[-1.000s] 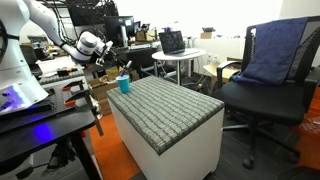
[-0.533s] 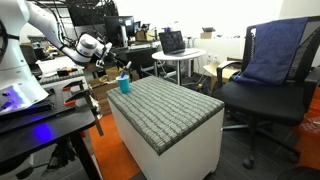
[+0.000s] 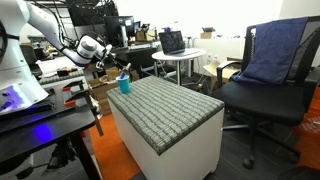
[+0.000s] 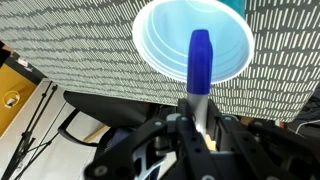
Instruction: Pick up the pen from the table and put it in the light blue cup.
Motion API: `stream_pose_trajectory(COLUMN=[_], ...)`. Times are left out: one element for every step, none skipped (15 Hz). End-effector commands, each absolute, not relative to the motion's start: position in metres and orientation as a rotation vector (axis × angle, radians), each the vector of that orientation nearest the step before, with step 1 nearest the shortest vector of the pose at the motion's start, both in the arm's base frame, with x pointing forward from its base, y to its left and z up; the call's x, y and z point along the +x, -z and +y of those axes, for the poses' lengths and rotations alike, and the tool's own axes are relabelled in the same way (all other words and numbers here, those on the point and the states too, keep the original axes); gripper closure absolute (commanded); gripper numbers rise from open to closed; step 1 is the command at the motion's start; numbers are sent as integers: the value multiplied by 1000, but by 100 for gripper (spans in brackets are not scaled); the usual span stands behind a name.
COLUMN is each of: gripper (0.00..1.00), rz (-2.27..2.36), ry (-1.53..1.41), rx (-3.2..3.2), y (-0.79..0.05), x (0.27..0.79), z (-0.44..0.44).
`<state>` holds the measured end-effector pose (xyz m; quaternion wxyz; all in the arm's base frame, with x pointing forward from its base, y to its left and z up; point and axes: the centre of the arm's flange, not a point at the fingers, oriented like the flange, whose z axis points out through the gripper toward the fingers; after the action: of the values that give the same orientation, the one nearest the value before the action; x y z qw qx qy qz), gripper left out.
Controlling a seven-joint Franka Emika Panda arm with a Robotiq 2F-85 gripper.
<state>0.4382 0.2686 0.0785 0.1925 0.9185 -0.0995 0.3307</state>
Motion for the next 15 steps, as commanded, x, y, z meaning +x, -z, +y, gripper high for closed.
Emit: stream_pose_trajectory(gripper=[53, 48, 39, 33, 24, 17, 11, 2, 0, 0, 0, 0, 0, 0, 0], rz=[-307, -312, -314, -316, -319, -321, -324, -327, -331, -337, -343, -353, -360, -365, -378], ry=[-956, -954, -952, -952, -954, -953, -953, -953, -952, -952, -954, -955, -959, -959, -961], rx=[2597, 2597, 2597, 2597, 2596, 2596, 2596, 2594, 2593, 2591, 2588, 2583, 2584, 2585, 2580], y=[-72, -72, -71, -72, -72, -72, -73, -73, -74, -76, -79, -83, -86, -91, -95], x=[441, 441, 441, 441, 441, 442, 442, 443, 442, 441, 440, 439, 439, 439, 439], z=[266, 266, 265, 265, 265, 264, 264, 263, 263, 262, 261, 259, 258, 257, 255])
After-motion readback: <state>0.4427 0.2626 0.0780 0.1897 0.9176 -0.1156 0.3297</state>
